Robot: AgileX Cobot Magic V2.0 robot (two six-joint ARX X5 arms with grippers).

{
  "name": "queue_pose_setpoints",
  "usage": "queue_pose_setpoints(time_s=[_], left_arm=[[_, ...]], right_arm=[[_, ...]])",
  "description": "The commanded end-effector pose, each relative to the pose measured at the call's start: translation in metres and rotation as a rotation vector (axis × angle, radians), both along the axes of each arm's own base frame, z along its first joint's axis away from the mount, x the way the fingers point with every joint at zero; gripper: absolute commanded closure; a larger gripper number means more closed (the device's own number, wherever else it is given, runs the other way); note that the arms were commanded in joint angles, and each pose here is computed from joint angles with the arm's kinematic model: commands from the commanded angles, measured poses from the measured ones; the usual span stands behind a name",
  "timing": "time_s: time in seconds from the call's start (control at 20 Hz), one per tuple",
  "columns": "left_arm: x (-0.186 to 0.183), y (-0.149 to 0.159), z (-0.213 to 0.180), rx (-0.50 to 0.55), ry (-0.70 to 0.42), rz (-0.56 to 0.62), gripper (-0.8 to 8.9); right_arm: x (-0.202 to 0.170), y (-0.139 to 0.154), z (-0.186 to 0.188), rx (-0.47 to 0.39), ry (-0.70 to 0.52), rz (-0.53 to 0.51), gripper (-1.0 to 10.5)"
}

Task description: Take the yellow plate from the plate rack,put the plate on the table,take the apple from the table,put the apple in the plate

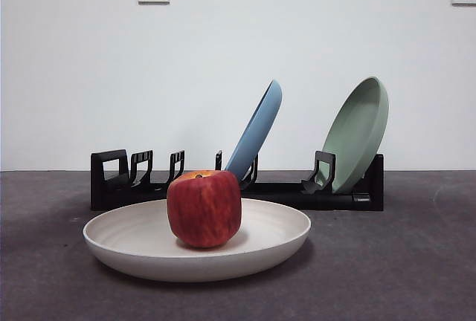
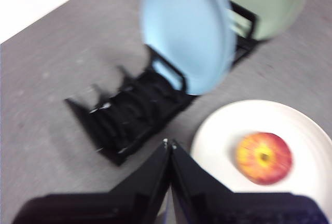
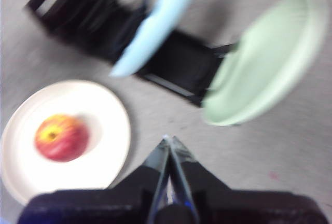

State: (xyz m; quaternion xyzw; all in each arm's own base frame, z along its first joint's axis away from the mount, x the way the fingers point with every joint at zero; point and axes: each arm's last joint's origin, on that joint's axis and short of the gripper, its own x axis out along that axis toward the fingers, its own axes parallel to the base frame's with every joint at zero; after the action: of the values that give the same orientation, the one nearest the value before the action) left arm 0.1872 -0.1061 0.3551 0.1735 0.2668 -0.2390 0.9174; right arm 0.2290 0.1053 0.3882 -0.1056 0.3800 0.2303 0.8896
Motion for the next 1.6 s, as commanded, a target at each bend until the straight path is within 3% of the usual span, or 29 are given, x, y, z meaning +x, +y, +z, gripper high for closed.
queue_pose_setpoints(time_s=[0.05,0.35,0.7,1.05,1.25,1.4,1.6], left_arm=[[0.009,0.014,0.0,-0.035,0.001,0.034,8.26],[0.011,0.027,0.012,-0.156,-0.066,0.066,8.26],[-0.007,0.034,0.022,-0.204,-0.163,0.063,8.26],[-0.034,0.045,-0.041,-0.293,-0.177,0.104,8.26],[-0.053,0.052,-0.087,-0.367,-0.178,0.142,8.26],[-0.065,0.058,-0.11,-0.392,-0.186,0.17,8.26],[-0.069,0.059,-0.113,-0.415,-0.188,0.173,8.26]], right_arm=[[-0.005,-0.011,0.008,0.019,-0.035,-0.036,9.6],[-0.024,-0.023,0.018,0.106,-0.184,-0.072,9.6],[-0.05,-0.033,-0.039,0.213,-0.253,-0.125,9.6],[-0.087,-0.047,-0.107,0.332,-0.311,-0.186,9.6],[-0.111,-0.052,-0.14,0.34,-0.35,-0.242,9.6],[-0.123,-0.054,-0.15,0.375,-0.369,-0.258,9.6],[-0.122,-0.054,-0.151,0.395,-0.362,-0.324,9.5]])
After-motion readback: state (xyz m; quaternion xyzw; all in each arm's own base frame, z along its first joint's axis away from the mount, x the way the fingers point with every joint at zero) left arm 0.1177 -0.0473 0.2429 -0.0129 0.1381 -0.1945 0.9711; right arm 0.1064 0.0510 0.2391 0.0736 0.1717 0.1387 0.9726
